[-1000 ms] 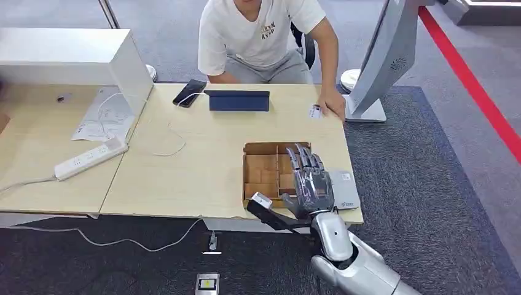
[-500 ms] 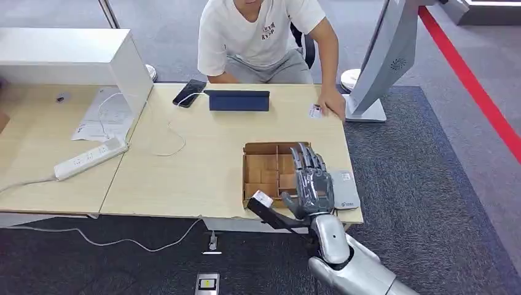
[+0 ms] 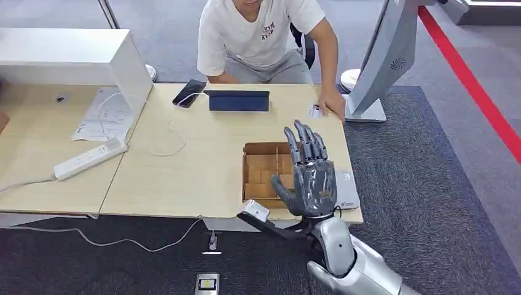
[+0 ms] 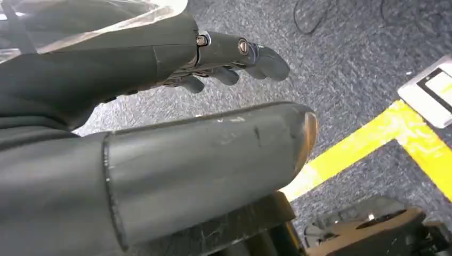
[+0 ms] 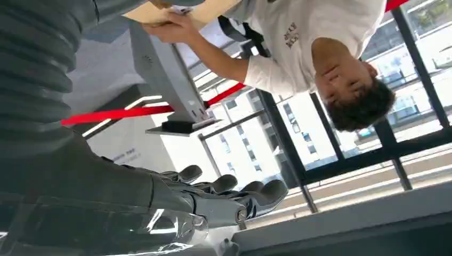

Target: Pass the card to the sensor for recognition and then transmit it.

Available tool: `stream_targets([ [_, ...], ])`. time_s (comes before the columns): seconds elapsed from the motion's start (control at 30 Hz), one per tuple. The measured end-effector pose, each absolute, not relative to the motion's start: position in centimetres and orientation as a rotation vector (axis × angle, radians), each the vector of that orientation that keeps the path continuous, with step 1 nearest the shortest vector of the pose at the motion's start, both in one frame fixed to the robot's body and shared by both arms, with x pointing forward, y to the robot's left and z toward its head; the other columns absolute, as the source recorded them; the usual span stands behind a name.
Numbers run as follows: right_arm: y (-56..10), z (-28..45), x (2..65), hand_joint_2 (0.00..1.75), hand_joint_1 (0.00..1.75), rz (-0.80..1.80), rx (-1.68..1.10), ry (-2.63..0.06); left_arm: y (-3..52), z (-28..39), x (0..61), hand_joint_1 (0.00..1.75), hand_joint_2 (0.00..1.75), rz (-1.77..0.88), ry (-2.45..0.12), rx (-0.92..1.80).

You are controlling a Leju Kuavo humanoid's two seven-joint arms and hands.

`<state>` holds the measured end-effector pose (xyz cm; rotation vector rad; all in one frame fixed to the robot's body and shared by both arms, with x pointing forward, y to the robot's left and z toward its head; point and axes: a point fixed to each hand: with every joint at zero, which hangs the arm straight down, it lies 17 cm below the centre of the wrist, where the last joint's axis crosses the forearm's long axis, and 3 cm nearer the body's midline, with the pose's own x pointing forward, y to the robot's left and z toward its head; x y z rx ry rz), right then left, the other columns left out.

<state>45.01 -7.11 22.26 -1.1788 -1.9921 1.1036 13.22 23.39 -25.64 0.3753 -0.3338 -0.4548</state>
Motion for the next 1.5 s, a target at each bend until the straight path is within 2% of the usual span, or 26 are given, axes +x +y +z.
stream_targets([
  [0.17, -5.9, 18.4, 44.5, 1.75, 0.0, 1.253, -1.061, -1.861, 23.9, -25.8, 12.8, 0.0, 0.0, -0.447, -0.316, 0.376],
  [0.53, -6.1, 12.2, 44.0, 1.75, 0.0, 1.399, -0.938, -1.653, 24.4, -25.9, 12.6, 0.0, 0.0, -0.427, -0.298, 0.376],
  [1.0, -10.4, 7.6, 45.8, 1.75, 0.0, 1.393, -1.027, -1.434, 24.3, -25.9, 12.4, 0.0, 0.0, -0.425, -0.292, 0.377],
  [1.5, -13.7, 8.5, 47.1, 1.75, 0.0, 1.309, -1.151, -1.428, 24.1, -25.8, 13.2, 0.0, 0.0, -0.484, -0.296, 0.378],
])
